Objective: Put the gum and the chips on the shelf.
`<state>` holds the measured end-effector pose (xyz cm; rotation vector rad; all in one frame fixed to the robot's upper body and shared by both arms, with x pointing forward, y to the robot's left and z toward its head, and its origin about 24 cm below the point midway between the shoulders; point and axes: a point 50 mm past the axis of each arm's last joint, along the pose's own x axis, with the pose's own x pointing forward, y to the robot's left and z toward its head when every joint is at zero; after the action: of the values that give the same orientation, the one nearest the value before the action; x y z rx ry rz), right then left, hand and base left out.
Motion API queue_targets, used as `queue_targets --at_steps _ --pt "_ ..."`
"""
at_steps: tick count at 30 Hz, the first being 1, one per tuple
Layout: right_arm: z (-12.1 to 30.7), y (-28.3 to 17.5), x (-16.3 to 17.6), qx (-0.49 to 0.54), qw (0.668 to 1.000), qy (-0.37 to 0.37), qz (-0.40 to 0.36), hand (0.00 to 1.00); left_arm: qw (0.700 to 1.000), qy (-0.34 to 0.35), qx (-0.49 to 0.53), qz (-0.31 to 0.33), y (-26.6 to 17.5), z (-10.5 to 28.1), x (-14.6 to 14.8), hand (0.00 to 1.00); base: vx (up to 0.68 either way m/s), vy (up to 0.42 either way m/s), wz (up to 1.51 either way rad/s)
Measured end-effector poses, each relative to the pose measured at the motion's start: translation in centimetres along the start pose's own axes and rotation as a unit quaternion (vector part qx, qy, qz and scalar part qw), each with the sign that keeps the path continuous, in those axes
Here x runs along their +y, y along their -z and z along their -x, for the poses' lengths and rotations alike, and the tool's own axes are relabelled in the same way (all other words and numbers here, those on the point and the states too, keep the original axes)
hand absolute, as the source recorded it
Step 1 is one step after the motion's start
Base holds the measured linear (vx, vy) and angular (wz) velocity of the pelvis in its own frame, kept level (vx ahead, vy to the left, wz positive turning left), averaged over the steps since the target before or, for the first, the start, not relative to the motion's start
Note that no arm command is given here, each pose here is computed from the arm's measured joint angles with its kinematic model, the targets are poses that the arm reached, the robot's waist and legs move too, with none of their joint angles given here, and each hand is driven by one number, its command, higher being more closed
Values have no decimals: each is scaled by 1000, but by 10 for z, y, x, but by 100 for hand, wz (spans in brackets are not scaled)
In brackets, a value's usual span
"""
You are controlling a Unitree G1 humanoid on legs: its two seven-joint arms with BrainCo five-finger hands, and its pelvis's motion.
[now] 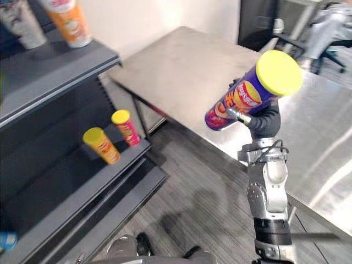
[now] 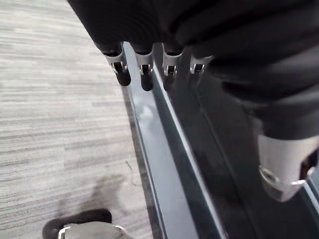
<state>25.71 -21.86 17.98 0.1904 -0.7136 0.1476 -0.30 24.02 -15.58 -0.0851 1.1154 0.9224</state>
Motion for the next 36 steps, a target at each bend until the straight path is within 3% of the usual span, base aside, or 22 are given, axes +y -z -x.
queue_targets --at_steps 9,14,22,36 --pt "3 -1 -13 6 998 62 13 100 1000 3 23 -4 17 6 0 0 -56 118 69" --pt "3 5 -9 13 996 78 38 100 999 26 11 -43 16 8 -9 0 -139 126 38" --pt "3 9 0 13 997 65 27 100 998 38 5 -59 8 4 -13 0 -79 89 -29" --pt "8 26 21 53 998 -21 19 100 995 68 2 -69 6 5 -18 0 19 58 4"
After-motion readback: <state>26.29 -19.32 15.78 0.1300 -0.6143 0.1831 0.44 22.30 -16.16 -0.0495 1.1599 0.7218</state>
